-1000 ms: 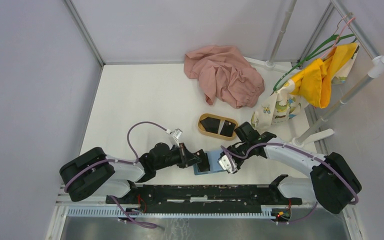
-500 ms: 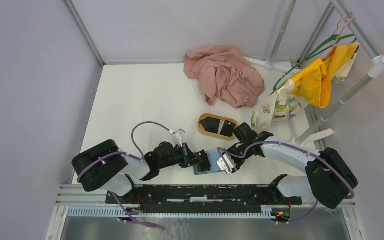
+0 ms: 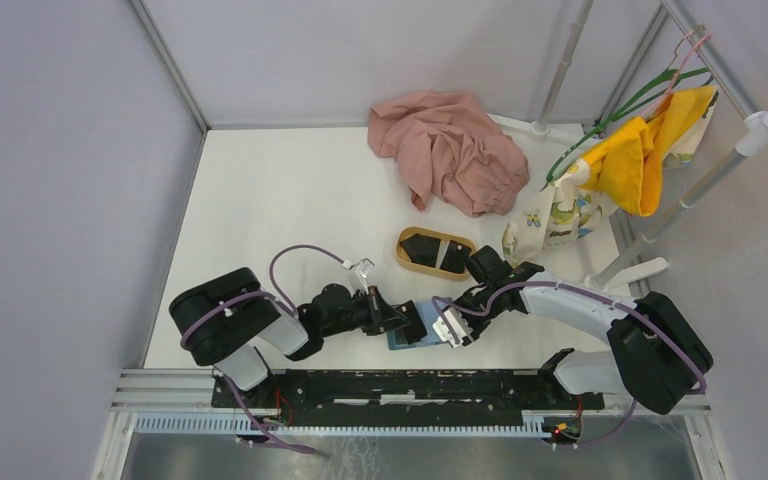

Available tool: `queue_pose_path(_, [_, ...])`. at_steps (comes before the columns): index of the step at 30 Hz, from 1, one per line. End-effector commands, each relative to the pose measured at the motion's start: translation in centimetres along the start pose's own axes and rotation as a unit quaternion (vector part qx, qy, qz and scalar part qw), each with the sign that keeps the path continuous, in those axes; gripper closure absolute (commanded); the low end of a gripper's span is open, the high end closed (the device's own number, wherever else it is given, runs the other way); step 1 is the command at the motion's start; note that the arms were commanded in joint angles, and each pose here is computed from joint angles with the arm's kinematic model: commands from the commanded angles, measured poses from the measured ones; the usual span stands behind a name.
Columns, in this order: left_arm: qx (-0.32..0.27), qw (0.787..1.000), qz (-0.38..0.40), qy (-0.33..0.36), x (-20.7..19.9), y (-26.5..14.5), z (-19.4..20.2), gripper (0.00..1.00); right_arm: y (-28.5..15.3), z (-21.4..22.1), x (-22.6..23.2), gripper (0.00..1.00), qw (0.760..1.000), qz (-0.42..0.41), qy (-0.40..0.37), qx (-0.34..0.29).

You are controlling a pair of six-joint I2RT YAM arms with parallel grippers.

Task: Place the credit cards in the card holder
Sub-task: Insert the credit card into the card holder.

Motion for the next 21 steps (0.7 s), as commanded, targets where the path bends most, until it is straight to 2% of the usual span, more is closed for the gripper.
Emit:
queue_pose_path(1, [-0.021, 0.998, 0.053, -0.018, -1.7, 0.6, -1.0, 0.98, -0.2, -0.1, -0.2, 0.56, 1.000, -0.005, 0.002, 0.012])
queue_pose_path(21, [0.032, 0.994, -0.007, -0.102, 0.6, 0.8, 1.2, 0.98, -0.2, -0.1, -0.2, 0.56, 1.000, -0.006, 0.005, 0.016])
Point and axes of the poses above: each gripper's point midway between its finger pads, its own y axis out along the fingers, its own x axis along the line the jaws close on, z = x × y, the point moved 6 cm from there along -y, back along the fingers, and after that the axes turned 6 degrees about y, right-handed, at the moved point
